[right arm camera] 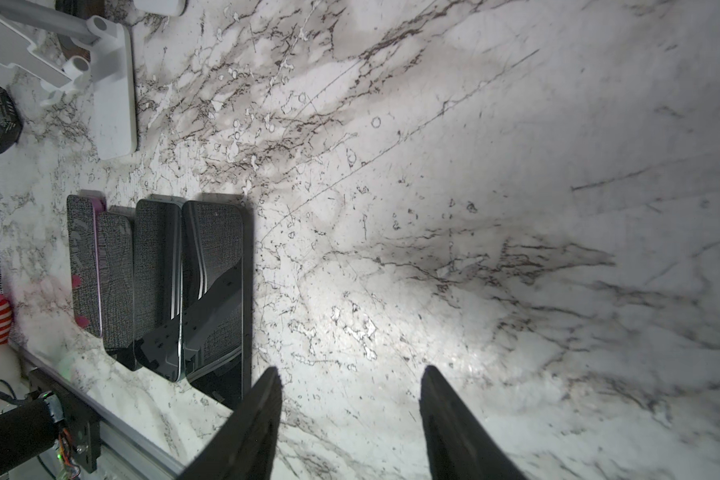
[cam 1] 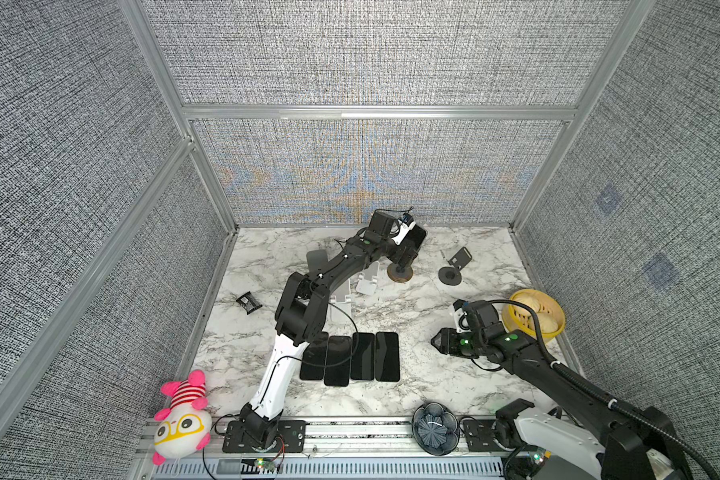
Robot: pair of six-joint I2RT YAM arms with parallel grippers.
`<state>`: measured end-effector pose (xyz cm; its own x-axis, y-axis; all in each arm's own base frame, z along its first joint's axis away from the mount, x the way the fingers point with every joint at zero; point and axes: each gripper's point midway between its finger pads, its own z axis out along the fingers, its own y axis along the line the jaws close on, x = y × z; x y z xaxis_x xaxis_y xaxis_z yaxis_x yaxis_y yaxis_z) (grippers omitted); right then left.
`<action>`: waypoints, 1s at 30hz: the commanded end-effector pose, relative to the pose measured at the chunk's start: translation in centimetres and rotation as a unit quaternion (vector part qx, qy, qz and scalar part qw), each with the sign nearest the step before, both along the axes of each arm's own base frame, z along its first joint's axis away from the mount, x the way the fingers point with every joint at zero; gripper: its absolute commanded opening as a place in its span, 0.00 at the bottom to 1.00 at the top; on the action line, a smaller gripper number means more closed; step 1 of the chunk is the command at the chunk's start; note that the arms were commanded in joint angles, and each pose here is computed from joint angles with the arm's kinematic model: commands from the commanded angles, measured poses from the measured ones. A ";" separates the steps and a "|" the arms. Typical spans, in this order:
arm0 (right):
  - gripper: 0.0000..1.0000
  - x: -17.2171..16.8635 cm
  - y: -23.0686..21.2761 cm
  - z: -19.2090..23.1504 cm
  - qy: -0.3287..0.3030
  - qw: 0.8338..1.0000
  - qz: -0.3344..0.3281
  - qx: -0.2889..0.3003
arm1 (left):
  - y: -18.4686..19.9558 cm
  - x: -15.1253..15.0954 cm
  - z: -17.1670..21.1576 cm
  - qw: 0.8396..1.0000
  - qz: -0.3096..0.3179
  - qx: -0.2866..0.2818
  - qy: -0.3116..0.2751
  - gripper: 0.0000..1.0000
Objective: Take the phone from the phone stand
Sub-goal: 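Position the left gripper around the teal-edged phone's top edge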
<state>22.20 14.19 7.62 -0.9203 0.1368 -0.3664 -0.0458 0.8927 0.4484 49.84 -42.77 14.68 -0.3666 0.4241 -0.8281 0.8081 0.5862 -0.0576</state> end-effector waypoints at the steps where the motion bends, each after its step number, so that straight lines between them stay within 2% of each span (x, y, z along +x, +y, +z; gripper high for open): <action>1: 0.58 -0.2 -0.2 -0.1 0.003 1.000 0.003 -0.008 | -0.8 -0.3 0.3 0.999 -0.033 -0.005 -0.010 0.99; 6: 0.63 -0.3 -0.3 -0.3 0.005 1.000 0.003 -0.010 | -1.3 -0.4 0.0 0.999 -0.054 0.003 -0.005 0.98; 18: 0.63 -0.5 -0.7 -0.1 0.002 1.000 0.002 -0.018 | -2.0 0.3 -0.3 0.998 -0.060 -0.001 0.000 0.95; 30: 0.63 -0.5 -0.8 -0.3 0.002 1.000 0.002 -0.022 | -2.0 0.9 -0.7 0.999 -0.049 -0.001 -0.003 0.82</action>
<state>21.87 13.48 7.44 -0.9205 0.1280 -0.3693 -0.0428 0.9062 0.4206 50.63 -44.64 13.81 -0.3237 0.4601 -0.8267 0.8609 0.5058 -0.0556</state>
